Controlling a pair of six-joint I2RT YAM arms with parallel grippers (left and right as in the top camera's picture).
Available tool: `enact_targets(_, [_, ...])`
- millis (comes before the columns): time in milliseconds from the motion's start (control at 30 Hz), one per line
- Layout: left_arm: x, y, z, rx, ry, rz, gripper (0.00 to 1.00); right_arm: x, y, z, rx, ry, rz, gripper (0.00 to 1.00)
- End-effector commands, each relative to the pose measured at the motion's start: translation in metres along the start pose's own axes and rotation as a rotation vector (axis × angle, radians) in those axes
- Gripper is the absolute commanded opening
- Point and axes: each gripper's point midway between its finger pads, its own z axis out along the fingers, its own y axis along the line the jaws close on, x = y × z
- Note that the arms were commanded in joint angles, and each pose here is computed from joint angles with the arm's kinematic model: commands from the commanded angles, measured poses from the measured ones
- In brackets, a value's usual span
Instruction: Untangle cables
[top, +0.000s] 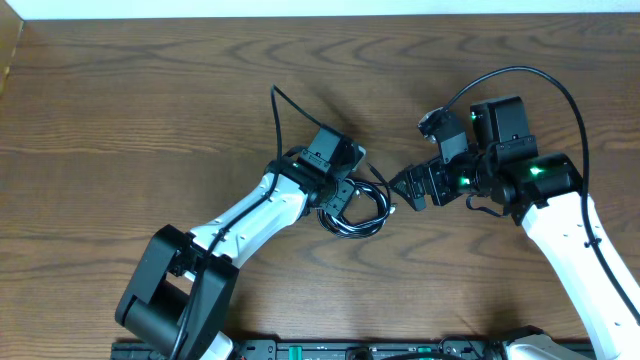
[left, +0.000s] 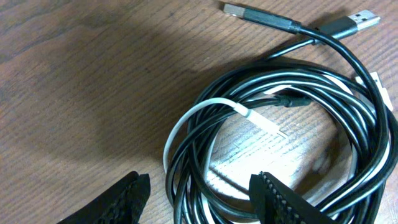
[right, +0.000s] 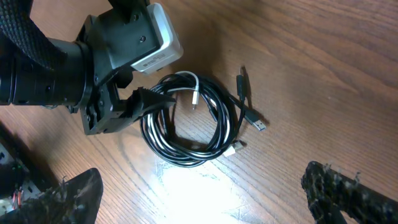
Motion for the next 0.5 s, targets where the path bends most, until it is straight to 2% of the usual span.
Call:
enact_targets(0, [0.009, -0.002, 0.007, 0.017, 0.028, 0.027, 0.55, 0.000, 0.001, 0.002, -0.002, 0.005, 0.002, 0.99])
enact_targets(167, [0.022, -0.002, 0.025, 0.021, 0.084, 0.022, 0.53, 0.000, 0.001, 0.002, -0.002, 0.006, 0.002, 0.99])
enact_targets(300, [0.032, -0.001, 0.040, 0.026, 0.126, 0.018, 0.36, 0.000, 0.001, 0.002, -0.002, 0.007, 0.002, 0.99])
enact_targets(433, [0.030, -0.001, 0.040, 0.025, 0.119, 0.019, 0.08, 0.000, 0.001, 0.002, -0.001, 0.005, 0.002, 0.99])
enact_targets(467, [0.028, -0.001, 0.038, 0.024, 0.112, 0.019, 0.08, -0.001, 0.001, 0.002, -0.001, 0.005, 0.002, 0.99])
